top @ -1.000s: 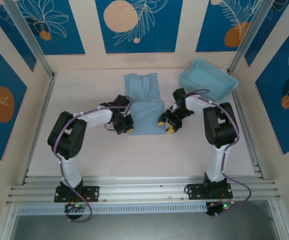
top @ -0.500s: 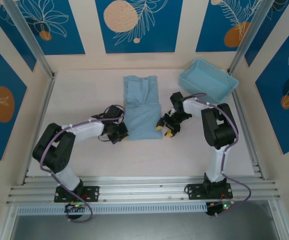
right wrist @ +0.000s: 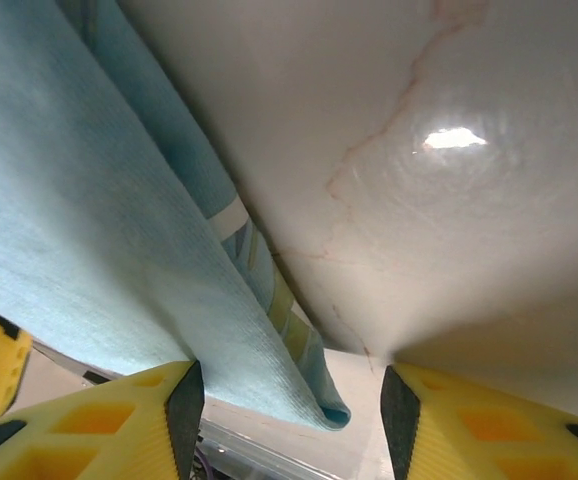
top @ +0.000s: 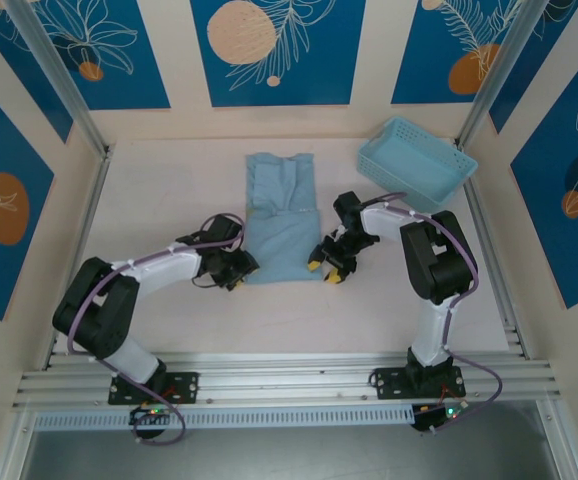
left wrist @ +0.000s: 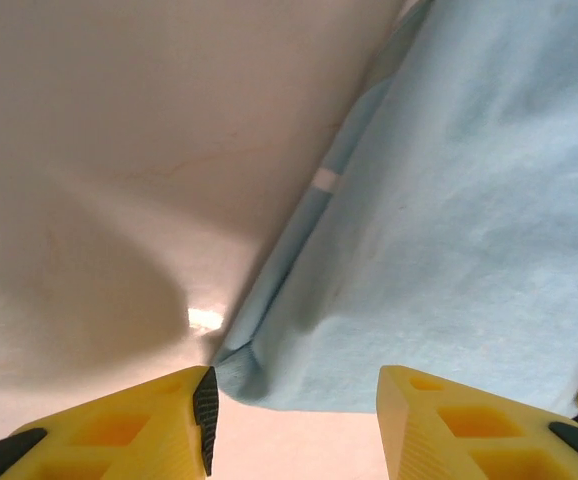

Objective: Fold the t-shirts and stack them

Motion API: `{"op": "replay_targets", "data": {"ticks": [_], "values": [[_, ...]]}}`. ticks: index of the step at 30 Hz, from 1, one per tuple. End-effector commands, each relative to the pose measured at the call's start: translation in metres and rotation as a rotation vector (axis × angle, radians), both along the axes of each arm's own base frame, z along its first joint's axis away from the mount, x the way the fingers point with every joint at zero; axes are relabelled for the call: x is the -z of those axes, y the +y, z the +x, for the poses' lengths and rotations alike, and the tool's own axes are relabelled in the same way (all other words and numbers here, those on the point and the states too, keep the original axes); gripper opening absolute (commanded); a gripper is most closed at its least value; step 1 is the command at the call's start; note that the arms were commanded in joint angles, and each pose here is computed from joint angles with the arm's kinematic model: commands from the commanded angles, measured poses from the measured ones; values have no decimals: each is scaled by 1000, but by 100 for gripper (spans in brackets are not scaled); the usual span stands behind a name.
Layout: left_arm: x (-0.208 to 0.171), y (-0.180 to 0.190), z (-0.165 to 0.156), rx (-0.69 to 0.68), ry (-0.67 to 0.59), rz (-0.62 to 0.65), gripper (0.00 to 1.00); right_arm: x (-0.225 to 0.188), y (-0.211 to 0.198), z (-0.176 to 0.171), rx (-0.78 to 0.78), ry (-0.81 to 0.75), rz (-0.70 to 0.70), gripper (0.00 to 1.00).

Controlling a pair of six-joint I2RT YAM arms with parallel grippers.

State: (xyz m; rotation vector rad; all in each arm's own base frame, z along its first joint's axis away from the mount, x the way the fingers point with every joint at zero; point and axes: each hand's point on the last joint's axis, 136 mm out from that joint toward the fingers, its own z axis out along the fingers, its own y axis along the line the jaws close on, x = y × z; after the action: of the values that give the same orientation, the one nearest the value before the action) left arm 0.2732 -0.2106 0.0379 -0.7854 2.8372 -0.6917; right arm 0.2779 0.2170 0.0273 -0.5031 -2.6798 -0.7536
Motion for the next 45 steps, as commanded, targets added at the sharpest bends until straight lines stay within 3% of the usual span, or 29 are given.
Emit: {"op": "replay_targets", "data": {"ticks": [1,7,11,14,16,19,25,33,41,45], "values": [[13,-7,-11,-13,65,-32,46,-2,7,0,19,24,28,50],[22,-15,-2,-19,92,-34,42,-1,14,5,34,32,50,38],[23,-22,12,-27,58,-46,21,0,16,9,49,36,50,25],[16,-24,21,-28,28,-45,3,-1,16,12,58,23,40,8],[9,-23,23,-19,15,-31,0,-5,13,13,59,4,22,0],[2,-20,15,9,28,-23,0,-11,5,5,50,5,-9,0],[-9,-20,-37,155,85,-67,0,-29,1,-36,-27,41,10,0],[-60,-33,-99,388,42,-189,0,-72,3,-106,-140,71,67,0],[-122,-35,-139,445,-48,-354,0,-125,-6,-154,-119,132,137,0],[-145,-27,-131,350,-131,-366,0,-151,-3,-154,-49,149,181,0]]}}
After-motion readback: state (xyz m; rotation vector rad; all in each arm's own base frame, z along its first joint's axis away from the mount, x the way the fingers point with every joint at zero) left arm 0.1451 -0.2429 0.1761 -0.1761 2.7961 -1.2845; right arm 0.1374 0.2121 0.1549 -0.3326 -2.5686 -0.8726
